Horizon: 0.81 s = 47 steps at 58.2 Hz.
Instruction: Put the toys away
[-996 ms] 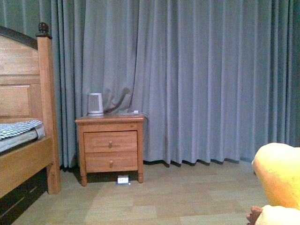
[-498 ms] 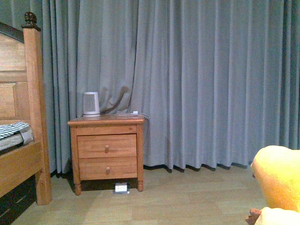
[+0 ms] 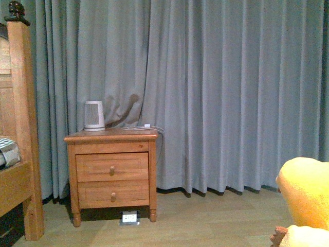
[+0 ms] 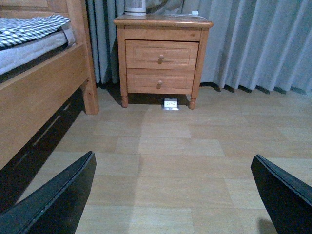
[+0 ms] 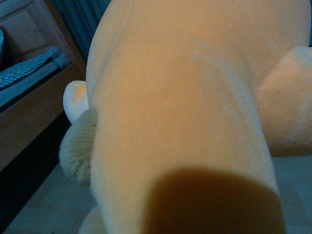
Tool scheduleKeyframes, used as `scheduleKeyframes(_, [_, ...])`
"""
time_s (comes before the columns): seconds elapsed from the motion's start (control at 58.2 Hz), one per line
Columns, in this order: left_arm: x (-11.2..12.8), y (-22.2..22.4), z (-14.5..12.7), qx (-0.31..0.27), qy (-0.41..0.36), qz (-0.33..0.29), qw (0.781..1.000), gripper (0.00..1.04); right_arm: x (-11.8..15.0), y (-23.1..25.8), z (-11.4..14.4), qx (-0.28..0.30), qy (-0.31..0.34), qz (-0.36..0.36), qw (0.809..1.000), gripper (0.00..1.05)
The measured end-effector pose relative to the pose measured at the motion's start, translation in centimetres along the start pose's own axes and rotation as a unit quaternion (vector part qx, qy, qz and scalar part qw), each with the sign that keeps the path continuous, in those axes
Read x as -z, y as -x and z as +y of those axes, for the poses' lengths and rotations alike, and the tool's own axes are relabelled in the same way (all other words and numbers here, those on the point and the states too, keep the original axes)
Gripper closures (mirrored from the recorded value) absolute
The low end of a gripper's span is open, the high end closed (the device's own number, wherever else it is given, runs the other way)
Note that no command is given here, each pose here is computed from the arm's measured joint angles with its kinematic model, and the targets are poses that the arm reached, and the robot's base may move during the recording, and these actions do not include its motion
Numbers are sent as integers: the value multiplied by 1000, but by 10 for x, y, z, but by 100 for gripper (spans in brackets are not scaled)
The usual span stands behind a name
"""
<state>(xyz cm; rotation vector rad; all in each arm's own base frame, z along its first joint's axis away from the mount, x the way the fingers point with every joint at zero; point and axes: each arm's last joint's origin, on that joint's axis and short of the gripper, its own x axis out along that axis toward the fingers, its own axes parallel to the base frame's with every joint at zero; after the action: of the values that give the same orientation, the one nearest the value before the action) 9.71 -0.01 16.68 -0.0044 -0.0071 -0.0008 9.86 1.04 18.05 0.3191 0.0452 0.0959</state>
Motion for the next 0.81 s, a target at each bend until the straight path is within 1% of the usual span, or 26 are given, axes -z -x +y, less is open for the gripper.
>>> scheduleKeyframes(0.807, [0,0,0,0,0,0,1000,6,0,0,0,0,0,0,1000,86])
